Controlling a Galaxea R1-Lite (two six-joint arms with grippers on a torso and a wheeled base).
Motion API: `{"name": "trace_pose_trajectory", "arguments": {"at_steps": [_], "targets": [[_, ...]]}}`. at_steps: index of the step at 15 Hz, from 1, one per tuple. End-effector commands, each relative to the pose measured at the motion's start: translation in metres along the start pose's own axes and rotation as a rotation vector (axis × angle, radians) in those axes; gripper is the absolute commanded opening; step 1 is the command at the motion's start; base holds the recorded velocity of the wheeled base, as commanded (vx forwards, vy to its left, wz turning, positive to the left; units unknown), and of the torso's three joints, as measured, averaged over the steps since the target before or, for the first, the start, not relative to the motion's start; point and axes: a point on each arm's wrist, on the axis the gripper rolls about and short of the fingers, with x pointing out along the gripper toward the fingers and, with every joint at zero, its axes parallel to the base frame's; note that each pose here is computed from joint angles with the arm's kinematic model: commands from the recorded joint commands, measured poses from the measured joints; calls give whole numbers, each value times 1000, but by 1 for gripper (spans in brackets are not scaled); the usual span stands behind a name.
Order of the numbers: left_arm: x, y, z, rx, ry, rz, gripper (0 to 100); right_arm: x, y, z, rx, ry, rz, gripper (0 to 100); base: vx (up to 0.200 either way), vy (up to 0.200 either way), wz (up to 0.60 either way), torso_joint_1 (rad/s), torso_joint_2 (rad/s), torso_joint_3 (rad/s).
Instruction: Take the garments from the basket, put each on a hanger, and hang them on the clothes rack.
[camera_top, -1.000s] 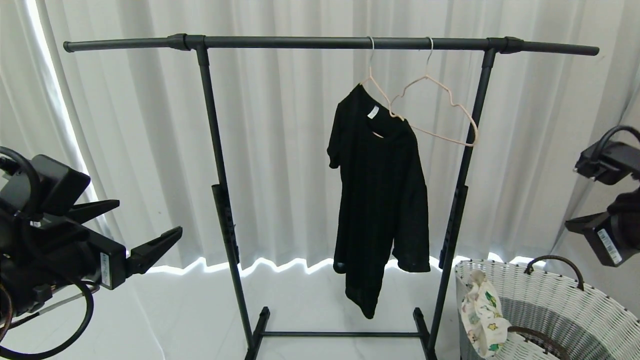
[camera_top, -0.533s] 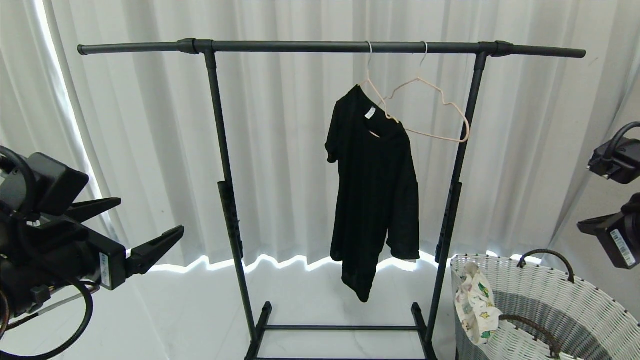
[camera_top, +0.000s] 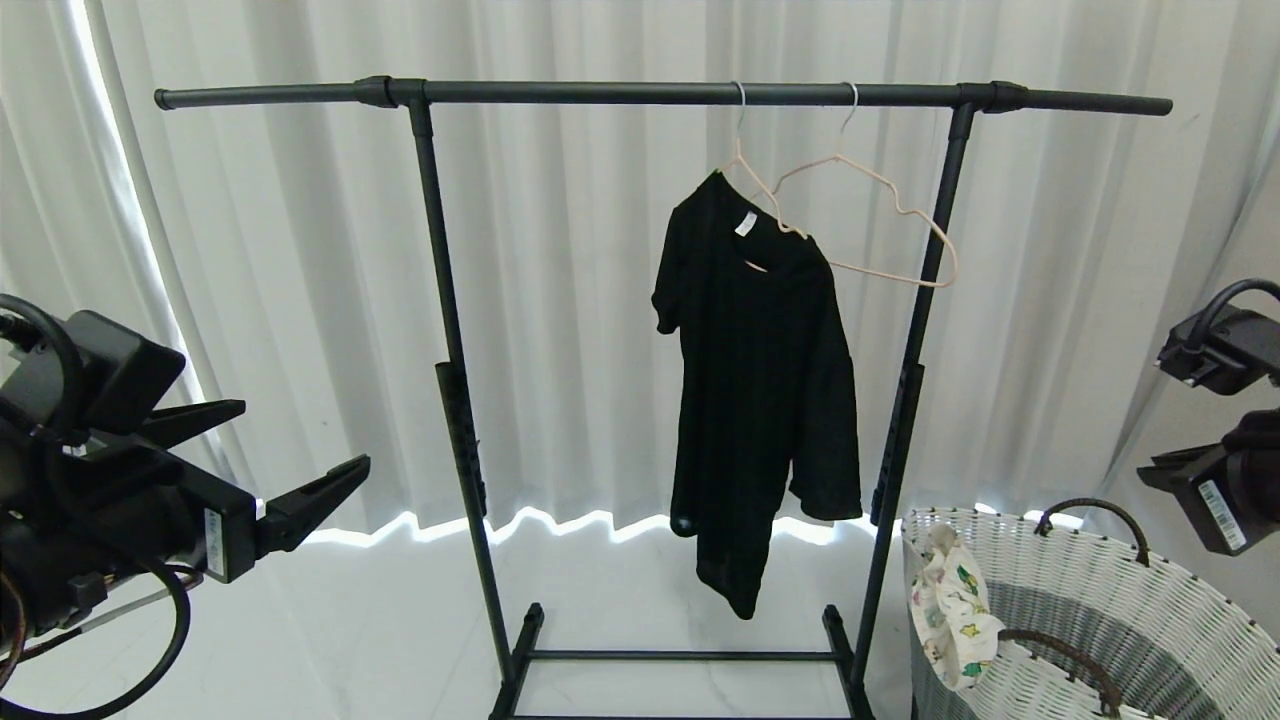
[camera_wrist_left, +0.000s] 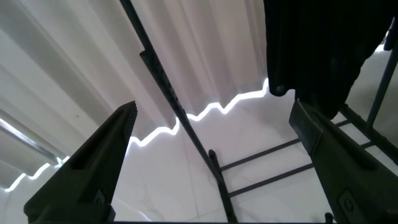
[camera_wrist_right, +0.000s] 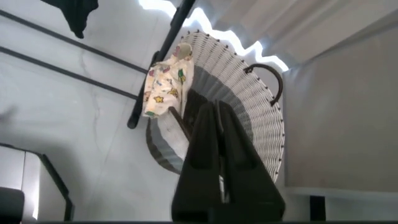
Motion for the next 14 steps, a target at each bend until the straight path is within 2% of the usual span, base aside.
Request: {"name": "trace_pose_trajectory", "arguments": {"at_steps": [1, 7, 11, 14], "targets": [[1, 0, 0, 0, 3, 0, 100, 1, 0, -1, 5, -3, -2, 100, 0, 0, 0, 0, 0, 0], [0, 0, -2, -2, 7, -1, 100, 11, 1, -1, 22, -120, 8, 100, 0, 0, 0, 0, 0, 0], [1, 0, -1, -8, 6, -3, 100, 11, 0, -1, 19, -126, -4, 100, 0, 0, 0, 0, 0, 0], [5, 0, -3, -34, 13, -30, 100, 10, -1, -1, 17, -129, -8, 100, 200, 0, 0, -1, -1, 2]]}}
